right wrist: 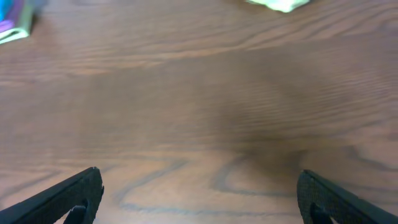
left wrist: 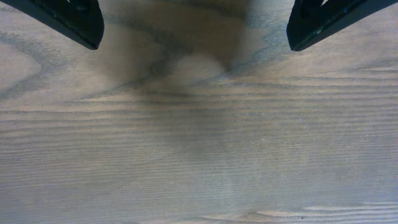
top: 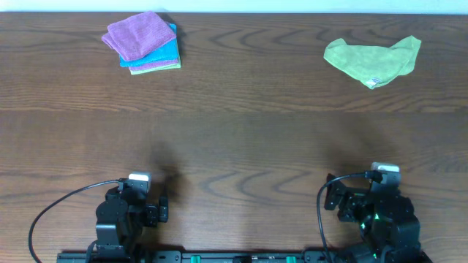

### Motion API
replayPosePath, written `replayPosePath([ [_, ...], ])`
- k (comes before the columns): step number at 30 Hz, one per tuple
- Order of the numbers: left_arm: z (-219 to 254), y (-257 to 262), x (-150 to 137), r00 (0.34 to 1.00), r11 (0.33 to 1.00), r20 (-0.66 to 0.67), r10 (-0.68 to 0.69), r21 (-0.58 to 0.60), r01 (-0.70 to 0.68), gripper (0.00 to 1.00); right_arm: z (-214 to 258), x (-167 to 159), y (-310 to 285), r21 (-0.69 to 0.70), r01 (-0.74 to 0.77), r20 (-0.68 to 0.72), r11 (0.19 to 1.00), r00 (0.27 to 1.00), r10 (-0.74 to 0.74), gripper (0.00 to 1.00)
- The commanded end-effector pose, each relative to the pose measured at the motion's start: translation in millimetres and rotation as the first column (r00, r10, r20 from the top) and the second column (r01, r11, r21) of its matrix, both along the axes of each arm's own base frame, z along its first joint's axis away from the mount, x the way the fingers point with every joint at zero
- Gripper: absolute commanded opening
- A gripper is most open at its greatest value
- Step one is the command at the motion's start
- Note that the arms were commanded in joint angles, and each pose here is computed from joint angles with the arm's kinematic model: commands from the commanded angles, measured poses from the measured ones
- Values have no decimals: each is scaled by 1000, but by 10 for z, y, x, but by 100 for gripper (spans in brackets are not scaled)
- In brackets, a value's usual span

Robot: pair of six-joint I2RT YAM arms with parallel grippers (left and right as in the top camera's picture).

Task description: Fold the cloth

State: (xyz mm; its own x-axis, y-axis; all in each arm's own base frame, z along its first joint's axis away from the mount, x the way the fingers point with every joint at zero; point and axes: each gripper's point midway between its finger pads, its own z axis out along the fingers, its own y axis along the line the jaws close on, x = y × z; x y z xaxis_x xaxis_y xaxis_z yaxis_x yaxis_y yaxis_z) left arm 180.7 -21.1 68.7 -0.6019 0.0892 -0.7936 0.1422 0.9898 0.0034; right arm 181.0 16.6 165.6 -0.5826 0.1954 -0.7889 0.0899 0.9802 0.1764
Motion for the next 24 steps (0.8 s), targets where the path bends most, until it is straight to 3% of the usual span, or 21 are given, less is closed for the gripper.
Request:
replayPosePath([
  [1,-95,6,-22,1000,1000,-21,-4,12,4,95,-190,-13,-163,-85,42,-9,995,999,-43,99],
  [13,-96,6,-23,1000,1000,-21,-4,12,4,95,-827,68,-213,-160,-23,29,987,999,28,99],
  [24,-95,6,-22,1000,1000,-21,-4,12,4,95,-922,78,-332,-219,-7,12,976,1000,10,99],
])
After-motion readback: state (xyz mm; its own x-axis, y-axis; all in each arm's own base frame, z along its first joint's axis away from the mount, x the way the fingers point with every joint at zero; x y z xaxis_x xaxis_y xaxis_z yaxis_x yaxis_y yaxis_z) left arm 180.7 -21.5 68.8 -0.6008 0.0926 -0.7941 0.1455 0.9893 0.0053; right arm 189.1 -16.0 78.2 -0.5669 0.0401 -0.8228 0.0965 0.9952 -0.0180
